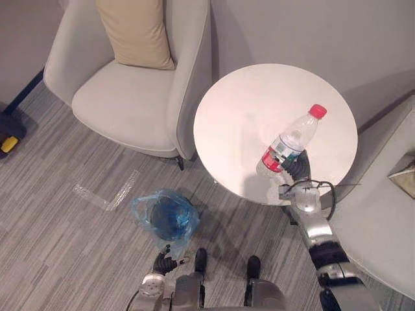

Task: Gather rubbish on tea table into small bin, then transfer packed bag to large trash can.

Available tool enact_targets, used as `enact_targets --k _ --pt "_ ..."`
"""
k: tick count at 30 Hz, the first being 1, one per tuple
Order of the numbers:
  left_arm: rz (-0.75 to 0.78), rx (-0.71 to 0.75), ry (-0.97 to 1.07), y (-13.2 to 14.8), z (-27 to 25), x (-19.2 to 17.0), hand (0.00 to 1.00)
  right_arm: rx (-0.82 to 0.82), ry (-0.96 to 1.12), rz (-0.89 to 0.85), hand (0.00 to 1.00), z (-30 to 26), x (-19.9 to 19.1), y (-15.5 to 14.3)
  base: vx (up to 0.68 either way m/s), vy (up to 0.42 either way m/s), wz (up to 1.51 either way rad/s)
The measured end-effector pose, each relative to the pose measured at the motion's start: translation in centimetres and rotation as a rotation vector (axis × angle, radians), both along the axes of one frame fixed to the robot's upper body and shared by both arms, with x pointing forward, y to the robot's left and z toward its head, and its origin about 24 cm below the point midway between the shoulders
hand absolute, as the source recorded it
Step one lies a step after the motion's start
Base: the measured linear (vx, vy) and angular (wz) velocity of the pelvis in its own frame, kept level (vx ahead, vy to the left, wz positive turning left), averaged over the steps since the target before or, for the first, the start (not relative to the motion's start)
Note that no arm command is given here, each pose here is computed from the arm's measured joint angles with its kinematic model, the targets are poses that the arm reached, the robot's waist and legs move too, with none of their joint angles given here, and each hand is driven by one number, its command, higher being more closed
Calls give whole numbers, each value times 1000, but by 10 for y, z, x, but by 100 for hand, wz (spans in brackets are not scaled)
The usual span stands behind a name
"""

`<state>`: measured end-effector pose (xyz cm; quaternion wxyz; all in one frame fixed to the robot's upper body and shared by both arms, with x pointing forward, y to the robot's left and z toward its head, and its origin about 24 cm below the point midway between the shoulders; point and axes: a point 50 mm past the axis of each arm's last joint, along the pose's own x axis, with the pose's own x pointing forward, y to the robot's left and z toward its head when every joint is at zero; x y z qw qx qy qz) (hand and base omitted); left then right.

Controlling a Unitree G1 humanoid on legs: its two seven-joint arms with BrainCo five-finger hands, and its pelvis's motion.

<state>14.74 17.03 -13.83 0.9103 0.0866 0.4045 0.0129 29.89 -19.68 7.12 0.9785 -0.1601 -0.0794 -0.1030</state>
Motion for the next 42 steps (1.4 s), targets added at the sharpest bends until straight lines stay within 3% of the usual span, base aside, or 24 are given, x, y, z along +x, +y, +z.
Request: enact_targets --k 18,29,34,42 --pt "-52 39 128 7 -13 -25 0 -56 197 107 100 -57 -86 27 -63 -12 -20" --pt "-80 50 113 7 -11 -21 0 -51 177 71 100 -55 -85 30 -61 -25 35" --pt "-71 29 75 -1 -8 -11 0 -59 92 92 100 -37 -66 36 -72 -83 17" --pt "-78 19 54 -9 -5 -3 0 -58 115 49 100 -43 -69 26 -119 -41 62"
